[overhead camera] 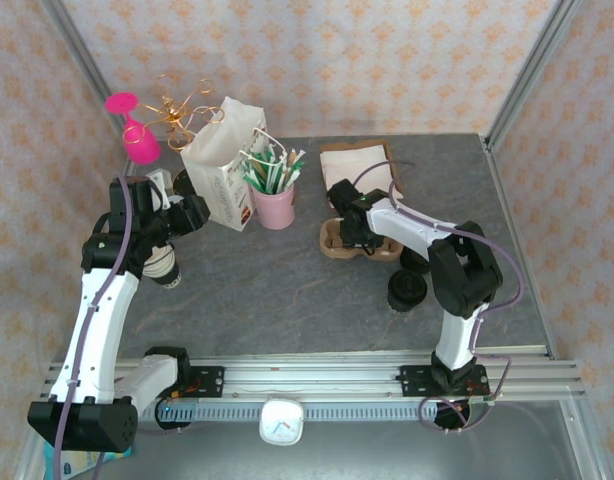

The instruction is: Pack the takeout coffee

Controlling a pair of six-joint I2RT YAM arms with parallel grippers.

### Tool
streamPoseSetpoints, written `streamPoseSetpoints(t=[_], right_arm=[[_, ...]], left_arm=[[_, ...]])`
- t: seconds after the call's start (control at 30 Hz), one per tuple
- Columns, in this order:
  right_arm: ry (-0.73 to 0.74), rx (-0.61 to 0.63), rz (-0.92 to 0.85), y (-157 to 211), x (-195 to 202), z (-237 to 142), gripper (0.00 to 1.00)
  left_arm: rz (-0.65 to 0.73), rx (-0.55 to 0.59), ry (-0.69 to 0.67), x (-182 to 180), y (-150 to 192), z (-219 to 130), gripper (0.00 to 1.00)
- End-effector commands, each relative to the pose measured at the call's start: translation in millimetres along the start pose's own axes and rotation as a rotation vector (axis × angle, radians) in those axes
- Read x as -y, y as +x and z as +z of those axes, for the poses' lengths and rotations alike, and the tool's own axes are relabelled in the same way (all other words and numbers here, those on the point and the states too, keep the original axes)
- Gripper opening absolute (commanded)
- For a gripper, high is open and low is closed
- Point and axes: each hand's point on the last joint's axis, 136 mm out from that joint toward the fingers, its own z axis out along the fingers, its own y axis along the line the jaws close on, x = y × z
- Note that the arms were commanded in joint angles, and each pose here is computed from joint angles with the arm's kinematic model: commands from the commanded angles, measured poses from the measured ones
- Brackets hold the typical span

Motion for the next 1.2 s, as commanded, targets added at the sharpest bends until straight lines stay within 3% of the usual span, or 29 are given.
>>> streamPoseSetpoints(t=[0.0, 0.57, 0.97, 1.17], right_arm=[[0.02, 0.023, 0.007, -5.0, 7.4, -5.4, 0.47], [-0.02, 0.07, 0.042, -18.9, 12.9, -29.9, 0.44], [-0.03, 0.026, 0.046, -8.6, 9.3, -11.5, 0.46], [-0.011, 0.028, 0.038, -10.2, 11.9, -10.1, 0.52]], left_arm=[[0.004, 0.03, 0.002, 4.6, -8.3, -2.5, 0.64], [0.016, 0.032, 0.011, 11.2, -10.6, -2.5, 0.64], [0.017, 0.032, 0.009, 12.0, -10.1, -2.5, 0.64], [0.019, 0.028, 0.008, 11.8, -9.1, -1.9, 0.64]])
